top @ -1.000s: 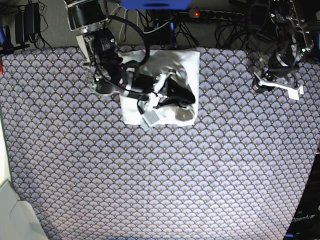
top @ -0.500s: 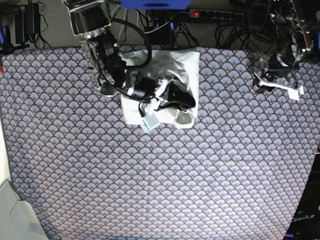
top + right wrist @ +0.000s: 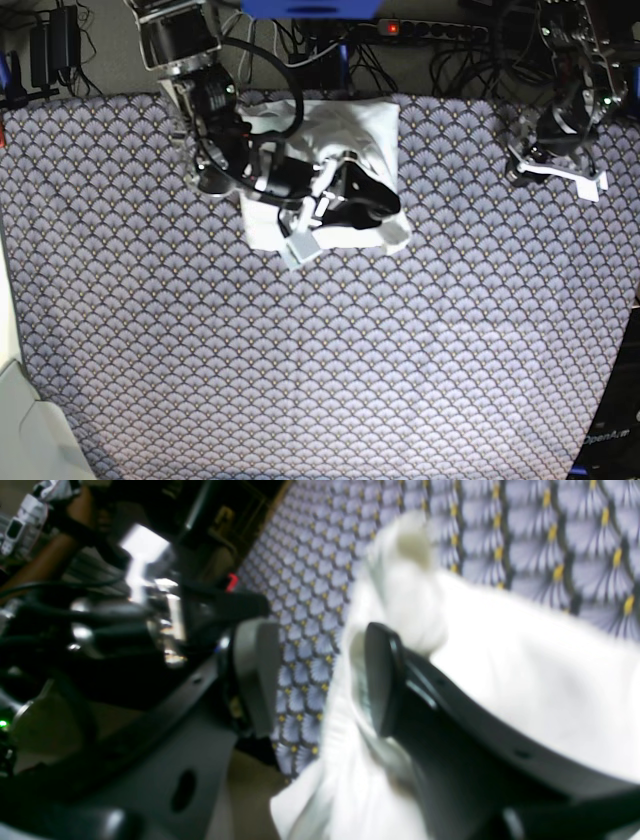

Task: Fold the T-shirt properly
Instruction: 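Lift the strip end with the right gripper and fold it over the shirt, then release the right gripper and move the left gripper toward the shirt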

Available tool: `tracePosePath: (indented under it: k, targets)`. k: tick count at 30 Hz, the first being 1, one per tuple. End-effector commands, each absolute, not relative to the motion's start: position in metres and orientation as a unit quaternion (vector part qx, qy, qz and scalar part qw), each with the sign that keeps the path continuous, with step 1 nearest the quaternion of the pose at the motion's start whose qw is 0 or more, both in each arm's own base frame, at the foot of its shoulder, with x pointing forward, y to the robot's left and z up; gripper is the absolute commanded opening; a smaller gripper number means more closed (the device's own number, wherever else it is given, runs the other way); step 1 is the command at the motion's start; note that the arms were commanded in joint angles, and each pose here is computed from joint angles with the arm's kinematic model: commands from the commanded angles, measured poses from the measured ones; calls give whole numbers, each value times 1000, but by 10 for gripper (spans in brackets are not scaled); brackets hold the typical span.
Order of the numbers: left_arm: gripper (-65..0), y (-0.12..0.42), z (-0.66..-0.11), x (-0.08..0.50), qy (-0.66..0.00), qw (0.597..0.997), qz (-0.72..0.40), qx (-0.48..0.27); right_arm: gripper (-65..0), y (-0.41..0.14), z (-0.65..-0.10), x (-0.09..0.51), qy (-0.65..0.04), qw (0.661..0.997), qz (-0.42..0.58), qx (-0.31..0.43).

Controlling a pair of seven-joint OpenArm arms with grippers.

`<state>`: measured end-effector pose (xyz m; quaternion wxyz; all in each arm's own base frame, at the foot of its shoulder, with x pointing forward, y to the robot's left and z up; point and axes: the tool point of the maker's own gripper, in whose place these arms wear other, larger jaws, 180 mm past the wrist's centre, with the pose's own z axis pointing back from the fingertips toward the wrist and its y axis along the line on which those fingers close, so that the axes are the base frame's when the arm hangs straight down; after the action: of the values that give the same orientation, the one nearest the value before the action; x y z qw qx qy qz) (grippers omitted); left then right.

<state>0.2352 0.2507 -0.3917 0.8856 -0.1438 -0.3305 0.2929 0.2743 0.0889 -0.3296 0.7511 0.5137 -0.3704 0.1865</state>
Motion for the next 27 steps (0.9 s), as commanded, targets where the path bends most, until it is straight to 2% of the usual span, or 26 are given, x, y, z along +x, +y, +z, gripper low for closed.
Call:
tracePosePath:
  k: [1,6,10,12,16,18,22,27]
  targets:
    - [-412,255,-382,242,-347,882,285,-143,-356,92,-295,283,-413,715,190,532]
    - [-412,262,-381,242,-347,884,280,-136,-356,76,-258,269,-461,688,226,513]
    - [-412,262,-379,243,-349,884,278,-135,-370,56,-274,268,-453,709,222,493]
    - [-412,260,-379,244,-350,884,278,-139,-414,50,-292,266,-436,725,213,489]
    - [-412,258,-378,244,-351,884,277,-141,-544,41,-322,264,-410,748,183,489]
    - [-412,258,-378,244,-351,884,277,-141,-577,42,-332,260,-399,754,174,492]
    - [-412,259,-378,244,-351,883,277,-140,-585,50,-340,245,-381,757,171,503]
    - [-412,255,-374,252,-359,880,276,-147,-585,72,-337,230,-371,742,183,528]
